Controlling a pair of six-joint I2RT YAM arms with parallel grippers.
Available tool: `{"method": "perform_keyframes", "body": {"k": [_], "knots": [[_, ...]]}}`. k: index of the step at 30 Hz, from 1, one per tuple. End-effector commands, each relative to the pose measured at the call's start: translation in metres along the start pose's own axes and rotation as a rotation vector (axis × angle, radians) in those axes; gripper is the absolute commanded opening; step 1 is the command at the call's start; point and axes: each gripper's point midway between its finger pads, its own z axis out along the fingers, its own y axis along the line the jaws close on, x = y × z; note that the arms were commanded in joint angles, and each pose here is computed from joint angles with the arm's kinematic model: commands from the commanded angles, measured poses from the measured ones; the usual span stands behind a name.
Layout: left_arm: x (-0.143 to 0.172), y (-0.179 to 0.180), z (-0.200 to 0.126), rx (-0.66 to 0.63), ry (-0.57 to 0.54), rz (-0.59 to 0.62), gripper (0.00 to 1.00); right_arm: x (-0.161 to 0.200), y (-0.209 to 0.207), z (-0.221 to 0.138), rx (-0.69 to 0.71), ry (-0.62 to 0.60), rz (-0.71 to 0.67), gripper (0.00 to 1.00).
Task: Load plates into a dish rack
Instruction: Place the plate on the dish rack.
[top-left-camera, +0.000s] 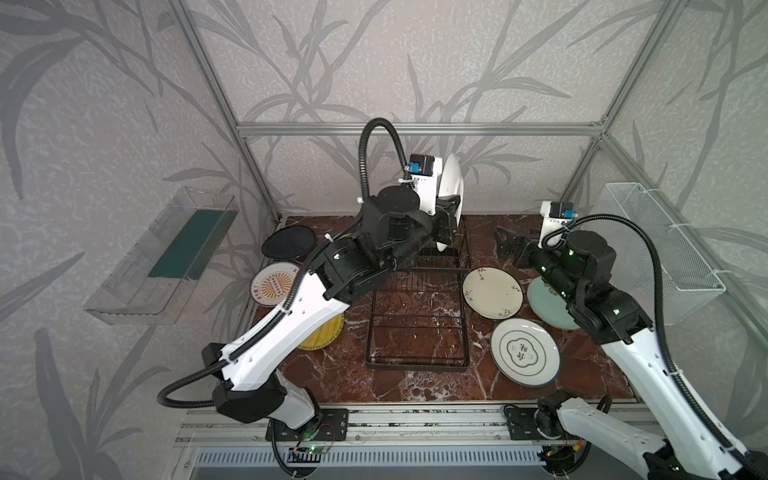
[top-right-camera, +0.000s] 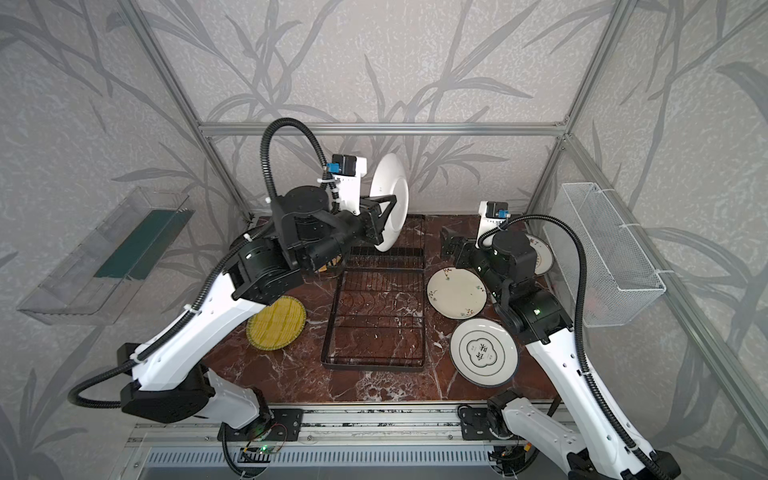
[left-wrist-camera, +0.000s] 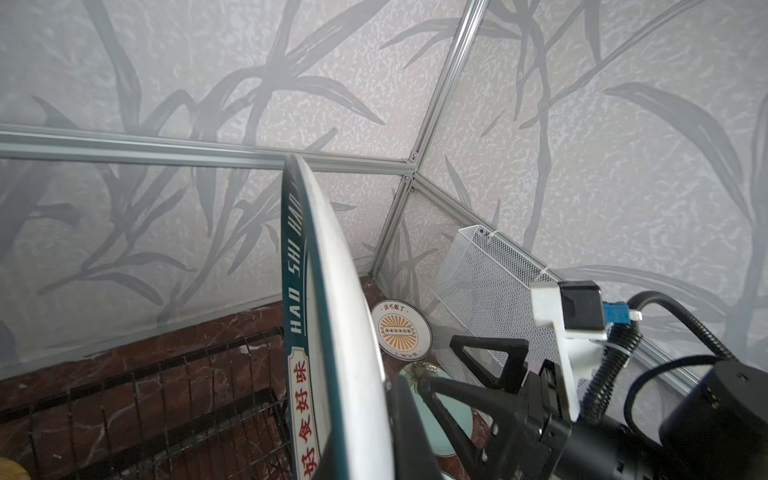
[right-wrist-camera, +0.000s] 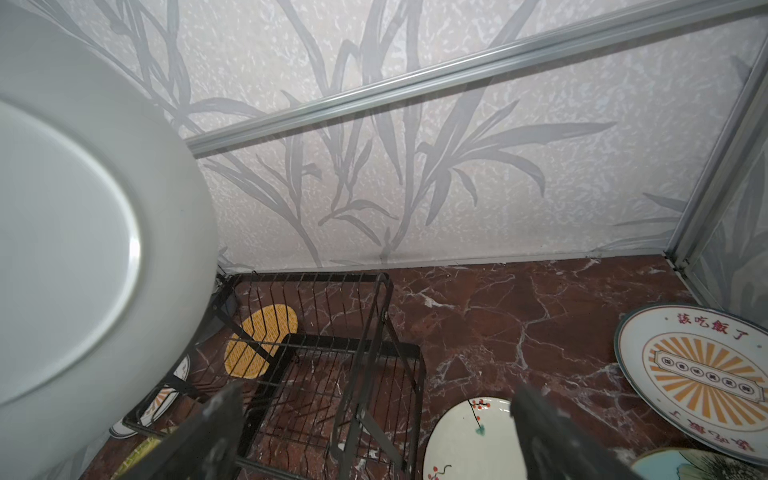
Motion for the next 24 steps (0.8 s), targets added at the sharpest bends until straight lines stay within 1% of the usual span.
{"method": "perform_keyframes", "body": {"k": [1, 5, 9, 15, 24], "knots": [[-0.007, 0.004, 0.017, -0.05, -0.044, -0.097, 0.0, 0.013, -0.013, -0.001, 0.031, 0.025, -0.002, 0.99], [0.006, 0.009, 0.04, -0.096, -0.026, -0.117, 0.0, 0.043, -0.014, 0.007, -0.004, 0.087, 0.046, 0.99], [0.018, 0.017, 0.061, -0.158, -0.021, -0.111, 0.0, 0.058, -0.012, 0.012, -0.04, 0.122, 0.077, 0.99], [0.028, 0.019, 0.08, -0.181, -0.012, -0.131, 0.0, 0.071, -0.012, 0.014, -0.055, 0.158, 0.096, 0.99], [0.044, 0.026, 0.098, -0.232, 0.017, -0.116, 0.0, 0.081, -0.02, 0.013, -0.053, 0.186, 0.121, 0.99]]}}
